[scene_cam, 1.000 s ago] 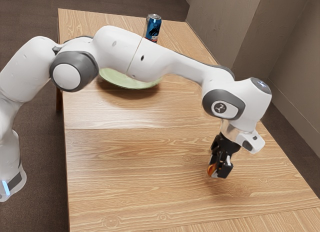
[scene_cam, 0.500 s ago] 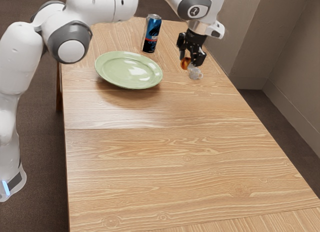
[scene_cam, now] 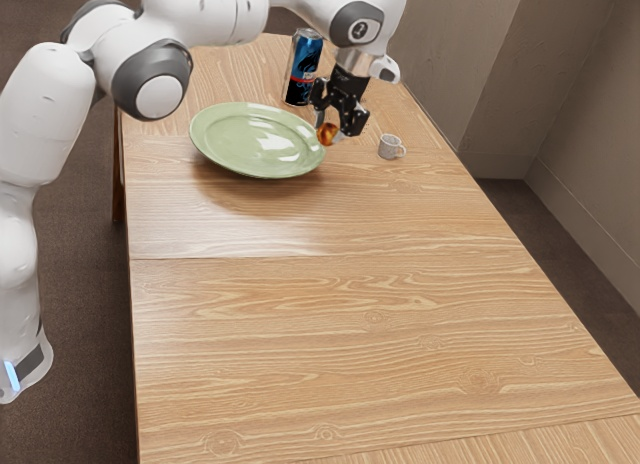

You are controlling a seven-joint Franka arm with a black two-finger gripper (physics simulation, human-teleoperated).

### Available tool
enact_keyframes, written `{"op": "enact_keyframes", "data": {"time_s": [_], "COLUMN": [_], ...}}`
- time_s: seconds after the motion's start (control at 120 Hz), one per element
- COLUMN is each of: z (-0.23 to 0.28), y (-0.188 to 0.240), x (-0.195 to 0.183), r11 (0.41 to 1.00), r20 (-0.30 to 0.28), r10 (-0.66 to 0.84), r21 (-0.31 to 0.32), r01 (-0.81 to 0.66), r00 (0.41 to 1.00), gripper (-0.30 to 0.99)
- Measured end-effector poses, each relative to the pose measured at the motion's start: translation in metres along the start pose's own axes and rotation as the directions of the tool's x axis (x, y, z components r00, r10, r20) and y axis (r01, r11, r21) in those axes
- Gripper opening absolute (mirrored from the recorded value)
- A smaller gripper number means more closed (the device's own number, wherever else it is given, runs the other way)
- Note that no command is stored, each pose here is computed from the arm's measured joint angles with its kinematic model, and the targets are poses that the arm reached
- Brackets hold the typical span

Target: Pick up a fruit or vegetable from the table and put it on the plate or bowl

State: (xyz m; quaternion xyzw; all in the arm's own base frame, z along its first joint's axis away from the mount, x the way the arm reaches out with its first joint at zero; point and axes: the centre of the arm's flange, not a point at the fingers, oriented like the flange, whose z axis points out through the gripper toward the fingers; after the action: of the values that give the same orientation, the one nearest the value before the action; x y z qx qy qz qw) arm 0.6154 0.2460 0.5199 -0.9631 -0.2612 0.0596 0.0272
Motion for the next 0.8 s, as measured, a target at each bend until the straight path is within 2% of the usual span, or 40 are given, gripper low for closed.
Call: {"op": "enact_keyframes", "data": {"time_s": [0.233,0.367,0.508,0.575,0.65,0.717,0.758,0.8], "z": [-0.013,-0.022,-0.007,-0.006,-0.014,-0.047,-0.072,-0.082], "y": [-0.015,-0.037,-0.052,-0.06,-0.059,-0.028,0.019,0.065], "x": [-0.007,-0.031,-0.043,-0.048,-0.051,-0.06,-0.071,-0.082], "r11": [1.0,0.998,0.997,0.996,0.996,0.999,0.997,0.987], "r20": [-0.002,0.034,0.086,0.09,0.074,0.014,-0.031,-0.049], "r10": [-0.017,-0.053,-0.074,-0.086,-0.081,-0.02,0.068,0.152], "r21": [-0.02,-0.014,-0.017,-0.017,-0.02,-0.036,-0.047,-0.052], "r01": [0.017,0.053,0.075,0.087,0.083,0.02,-0.069,-0.154], "r00": [1.0,0.998,0.994,0.992,0.994,1.0,0.997,0.987], "gripper": [0.35,0.35,0.37,0.38,0.49,0.56,0.59,0.61]}}
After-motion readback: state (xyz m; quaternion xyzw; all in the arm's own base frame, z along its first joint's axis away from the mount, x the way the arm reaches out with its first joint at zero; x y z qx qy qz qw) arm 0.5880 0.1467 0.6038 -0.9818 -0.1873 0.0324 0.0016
